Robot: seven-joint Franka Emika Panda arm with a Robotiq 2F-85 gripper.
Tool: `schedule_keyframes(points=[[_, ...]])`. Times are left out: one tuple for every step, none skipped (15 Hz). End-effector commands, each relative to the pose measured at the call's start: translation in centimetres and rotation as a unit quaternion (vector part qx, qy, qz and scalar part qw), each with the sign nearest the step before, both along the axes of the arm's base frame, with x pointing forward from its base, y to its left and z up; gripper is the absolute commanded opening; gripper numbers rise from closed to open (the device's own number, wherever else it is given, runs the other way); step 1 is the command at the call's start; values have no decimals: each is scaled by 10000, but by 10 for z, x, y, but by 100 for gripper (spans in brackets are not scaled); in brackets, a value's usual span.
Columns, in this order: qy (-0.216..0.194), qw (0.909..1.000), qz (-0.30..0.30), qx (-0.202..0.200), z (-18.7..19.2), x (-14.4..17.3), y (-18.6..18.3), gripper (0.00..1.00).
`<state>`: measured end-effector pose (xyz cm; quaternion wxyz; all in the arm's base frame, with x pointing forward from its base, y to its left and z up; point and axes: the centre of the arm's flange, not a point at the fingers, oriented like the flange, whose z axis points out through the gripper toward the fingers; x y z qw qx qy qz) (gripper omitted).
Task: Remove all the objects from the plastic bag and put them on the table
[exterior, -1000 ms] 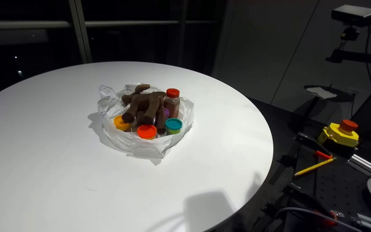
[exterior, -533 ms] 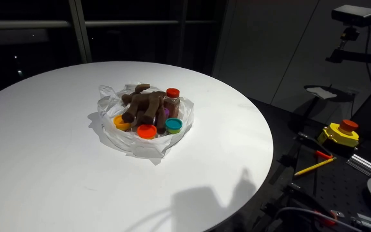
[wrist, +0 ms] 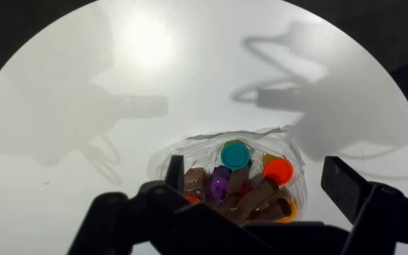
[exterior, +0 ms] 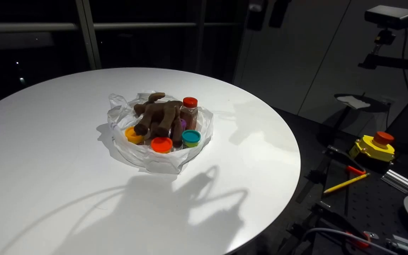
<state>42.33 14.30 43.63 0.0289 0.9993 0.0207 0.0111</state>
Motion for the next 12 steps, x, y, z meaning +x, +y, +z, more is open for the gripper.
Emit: schedule_keyframes(points=[[-65, 9996, -274, 17, -39, 77, 31, 100], [-25, 9996, -290, 11, -51, 90, 35, 100], [44, 9995, -319, 19, -64, 102, 37, 100], [99, 9993, -357, 48, -77, 115, 36, 100], [134, 9990, -414, 80, -91, 126, 34, 100], [170, 9988, -451, 112, -101, 136, 34, 100], [268, 9984, -476, 162, -114, 146, 33, 100], [309, 9981, -494, 210, -126, 154, 32, 100], [339, 9978, -534, 176, -138, 163, 29, 100], [394, 9975, -552, 180, -150, 170, 28, 100], [446, 9972, -582, 150, -162, 179, 25, 100], [503, 9967, -612, 157, -171, 185, 25, 100]])
